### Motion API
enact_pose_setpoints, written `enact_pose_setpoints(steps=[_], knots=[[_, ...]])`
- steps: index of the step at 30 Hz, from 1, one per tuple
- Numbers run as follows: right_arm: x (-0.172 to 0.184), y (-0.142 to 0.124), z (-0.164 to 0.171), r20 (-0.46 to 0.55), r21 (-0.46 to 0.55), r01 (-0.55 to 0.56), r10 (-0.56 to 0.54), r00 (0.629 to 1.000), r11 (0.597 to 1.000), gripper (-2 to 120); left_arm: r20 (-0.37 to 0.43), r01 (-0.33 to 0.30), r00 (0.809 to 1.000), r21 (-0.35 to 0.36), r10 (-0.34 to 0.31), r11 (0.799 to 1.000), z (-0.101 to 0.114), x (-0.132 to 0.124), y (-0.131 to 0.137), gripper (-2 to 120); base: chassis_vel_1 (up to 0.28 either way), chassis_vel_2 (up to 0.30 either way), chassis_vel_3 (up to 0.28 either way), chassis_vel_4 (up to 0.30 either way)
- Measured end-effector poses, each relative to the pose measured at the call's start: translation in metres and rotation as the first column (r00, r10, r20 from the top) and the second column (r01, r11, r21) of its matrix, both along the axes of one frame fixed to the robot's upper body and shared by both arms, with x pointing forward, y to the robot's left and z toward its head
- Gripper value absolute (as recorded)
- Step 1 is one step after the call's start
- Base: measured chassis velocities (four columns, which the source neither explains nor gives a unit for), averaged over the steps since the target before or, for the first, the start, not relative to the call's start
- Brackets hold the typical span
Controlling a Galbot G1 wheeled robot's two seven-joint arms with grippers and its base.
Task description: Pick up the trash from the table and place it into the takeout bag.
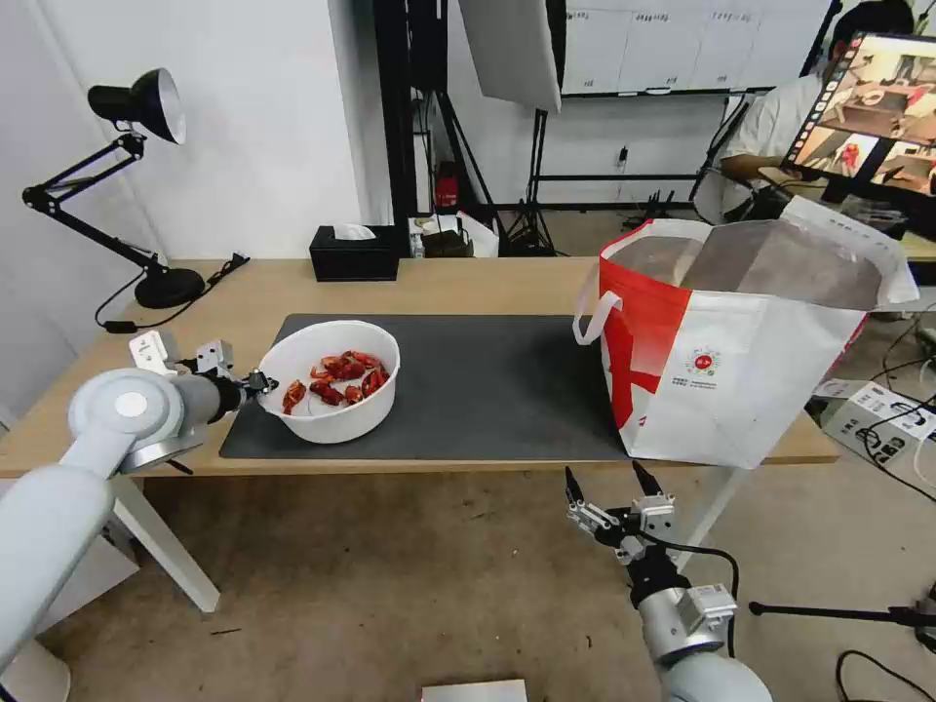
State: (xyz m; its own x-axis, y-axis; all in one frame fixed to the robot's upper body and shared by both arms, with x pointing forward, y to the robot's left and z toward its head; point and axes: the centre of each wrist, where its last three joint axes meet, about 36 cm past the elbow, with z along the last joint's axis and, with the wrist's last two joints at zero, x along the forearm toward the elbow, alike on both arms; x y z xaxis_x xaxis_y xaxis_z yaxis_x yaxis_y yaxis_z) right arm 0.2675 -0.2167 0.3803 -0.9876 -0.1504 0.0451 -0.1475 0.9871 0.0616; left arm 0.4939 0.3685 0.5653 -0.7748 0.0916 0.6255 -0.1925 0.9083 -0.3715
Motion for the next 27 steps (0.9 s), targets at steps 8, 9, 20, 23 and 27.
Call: enact_pose_setpoints(steps=[8, 9, 20, 23, 27], knots=[[0.0, 0.0, 0.0, 0.0, 0.0, 0.0, 0.0, 1.0, 1.0, 100, 0.088, 0.041, 0.995, -0.016, -0.039, 0.999, 0.026, -0.003, -0.014, 0, 0.0, 0.0, 0.0, 0.0], [0.0, 0.0, 0.0, 0.0, 0.0, 0.0, 0.0, 1.0, 1.0, 100, 0.118, 0.059, 0.991, -0.019, -0.056, 0.998, 0.034, -0.003, -0.018, 0, 0.0, 0.0, 0.0, 0.0], [0.0, 0.0, 0.0, 0.0, 0.0, 0.0, 0.0, 1.0, 1.0, 100, 0.324, 0.281, 0.908, 0.004, -0.268, 0.96, 0.073, -0.003, -0.066, 0, 0.0, 0.0, 0.0, 0.0], [0.0, 0.0, 0.0, 0.0, 0.0, 0.0, 0.0, 1.0, 1.0, 100, 0.416, 0.354, 0.845, 0.034, -0.335, 0.935, 0.071, -0.002, -0.081, 0, 0.0, 0.0, 0.0, 0.0], [0.0, 0.0, 0.0, 0.0, 0.0, 0.0, 0.0, 1.0, 1.0, 100, 0.467, 0.391, 0.8, 0.073, -0.378, 0.918, 0.071, 0.0, -0.092, 0, 0.0, 0.0, 0.0, 0.0]])
